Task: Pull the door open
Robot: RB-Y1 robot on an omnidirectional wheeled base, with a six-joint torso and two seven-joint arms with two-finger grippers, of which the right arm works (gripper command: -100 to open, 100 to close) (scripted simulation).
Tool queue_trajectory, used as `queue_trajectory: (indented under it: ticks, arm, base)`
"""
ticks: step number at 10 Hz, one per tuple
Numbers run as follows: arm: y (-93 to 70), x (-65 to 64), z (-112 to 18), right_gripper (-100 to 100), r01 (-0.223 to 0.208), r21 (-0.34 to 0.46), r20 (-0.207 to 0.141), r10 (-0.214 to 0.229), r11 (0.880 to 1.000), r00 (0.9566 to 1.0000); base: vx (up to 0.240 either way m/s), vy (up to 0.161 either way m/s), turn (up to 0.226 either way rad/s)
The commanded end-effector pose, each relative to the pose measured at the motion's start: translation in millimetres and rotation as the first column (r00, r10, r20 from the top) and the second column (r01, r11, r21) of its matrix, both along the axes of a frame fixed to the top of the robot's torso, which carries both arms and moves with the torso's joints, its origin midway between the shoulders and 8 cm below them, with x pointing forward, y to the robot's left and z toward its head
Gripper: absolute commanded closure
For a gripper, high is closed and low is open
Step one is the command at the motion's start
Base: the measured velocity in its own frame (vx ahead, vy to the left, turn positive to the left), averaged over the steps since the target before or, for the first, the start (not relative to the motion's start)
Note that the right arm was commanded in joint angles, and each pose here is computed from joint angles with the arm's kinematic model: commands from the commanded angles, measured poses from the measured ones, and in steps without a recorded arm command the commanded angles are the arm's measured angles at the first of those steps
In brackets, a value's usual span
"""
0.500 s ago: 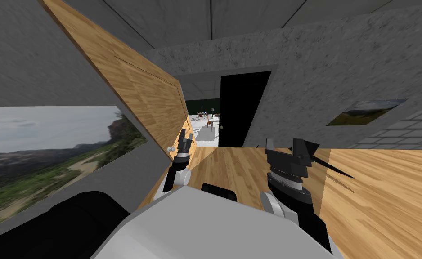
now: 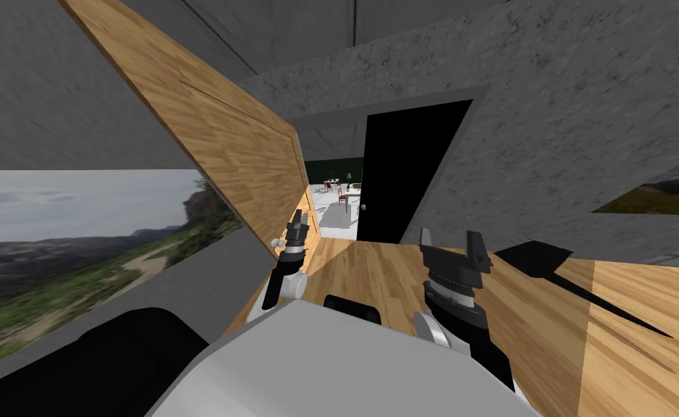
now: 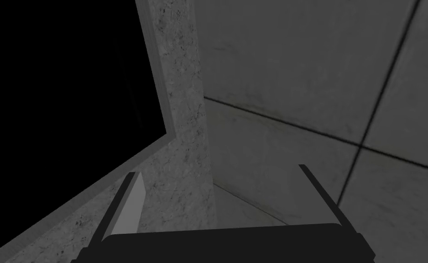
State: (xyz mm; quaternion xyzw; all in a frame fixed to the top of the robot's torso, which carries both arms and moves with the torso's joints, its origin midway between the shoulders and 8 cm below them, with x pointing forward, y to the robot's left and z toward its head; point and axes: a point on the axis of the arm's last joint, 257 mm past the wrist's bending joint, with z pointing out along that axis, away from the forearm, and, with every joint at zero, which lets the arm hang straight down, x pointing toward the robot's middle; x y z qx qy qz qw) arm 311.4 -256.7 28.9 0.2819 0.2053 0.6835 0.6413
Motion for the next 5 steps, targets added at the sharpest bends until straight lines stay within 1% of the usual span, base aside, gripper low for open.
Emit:
queue_trajectory:
  ticks: [1, 2, 3, 4, 5]
  arm:
    - [-1.0, 2.0, -9.2, -100, -0.035, 0.045, -0.003, 0.035, 0.998, 0.9994]
    - [-1.4, 2.6, -15.8, -100, -0.058, 0.076, -0.006, 0.058, 0.995, 0.9983]
    - [-2.2, 3.3, -23.9, -100, -0.083, 0.114, -0.007, 0.085, 0.99, 0.9964]
    - [-3.2, 3.8, -32.5, -100, -0.108, 0.155, -0.008, 0.11, 0.982, 0.9939]
    - [-4.2, 4.2, -41.2, -100, -0.131, 0.195, -0.008, 0.135, 0.972, 0.9908]
  base:
    - [0.13, 0.007, 0.147]
    - [0.151, 0.023, 0.181]
    - [0.172, 0.057, 0.207]
    - [0.194, 0.043, 0.186]
    - [0.207, 0.031, 0.236]
